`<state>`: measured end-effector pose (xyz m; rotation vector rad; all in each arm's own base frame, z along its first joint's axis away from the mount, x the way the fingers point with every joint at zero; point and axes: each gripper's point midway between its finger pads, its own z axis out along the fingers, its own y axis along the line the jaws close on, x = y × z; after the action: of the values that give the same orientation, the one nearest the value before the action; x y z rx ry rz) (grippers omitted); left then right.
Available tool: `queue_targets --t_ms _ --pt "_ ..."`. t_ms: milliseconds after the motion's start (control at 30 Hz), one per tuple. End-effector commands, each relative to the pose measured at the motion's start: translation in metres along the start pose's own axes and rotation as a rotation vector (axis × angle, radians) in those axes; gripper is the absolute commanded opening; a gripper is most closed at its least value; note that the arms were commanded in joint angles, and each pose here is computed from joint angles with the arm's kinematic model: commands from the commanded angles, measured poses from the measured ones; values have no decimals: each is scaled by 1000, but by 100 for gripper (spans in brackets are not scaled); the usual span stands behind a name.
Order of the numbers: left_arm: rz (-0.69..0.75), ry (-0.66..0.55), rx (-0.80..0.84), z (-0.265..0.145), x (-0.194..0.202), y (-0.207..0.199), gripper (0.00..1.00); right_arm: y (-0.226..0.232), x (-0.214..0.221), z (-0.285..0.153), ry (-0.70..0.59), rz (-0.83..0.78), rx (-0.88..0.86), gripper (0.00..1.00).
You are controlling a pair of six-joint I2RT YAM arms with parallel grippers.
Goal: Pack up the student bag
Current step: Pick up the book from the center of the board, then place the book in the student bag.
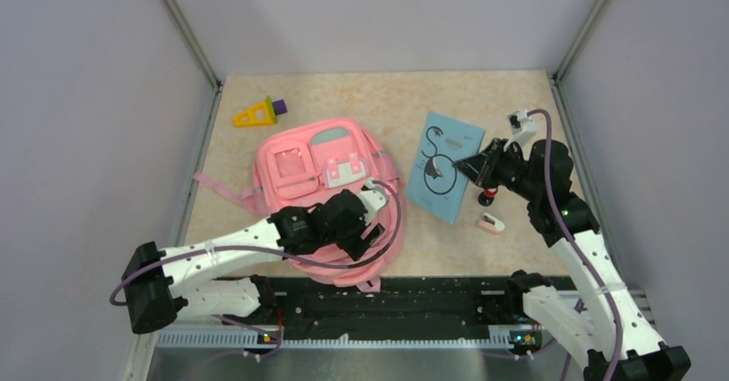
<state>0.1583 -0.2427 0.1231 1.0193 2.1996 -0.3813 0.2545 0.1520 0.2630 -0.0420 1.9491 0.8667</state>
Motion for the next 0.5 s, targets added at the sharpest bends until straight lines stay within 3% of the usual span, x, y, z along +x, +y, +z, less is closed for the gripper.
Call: queue_targets --t_ms 0,267,333,467 --pt "9 19 -150 -4 -6 23 84 24 -25 -13 -95 -42 -75 0" --pt "24 86 -246 4 1 32 82 25 -27 -14 -101 -57 -76 0" --pt "26 98 -299 4 1 38 74 25 -26 -13 -98 -56 -77 0" --pt "46 119 -390 2 2 48 49 26 -26 -14 -95 -57 -84 0"
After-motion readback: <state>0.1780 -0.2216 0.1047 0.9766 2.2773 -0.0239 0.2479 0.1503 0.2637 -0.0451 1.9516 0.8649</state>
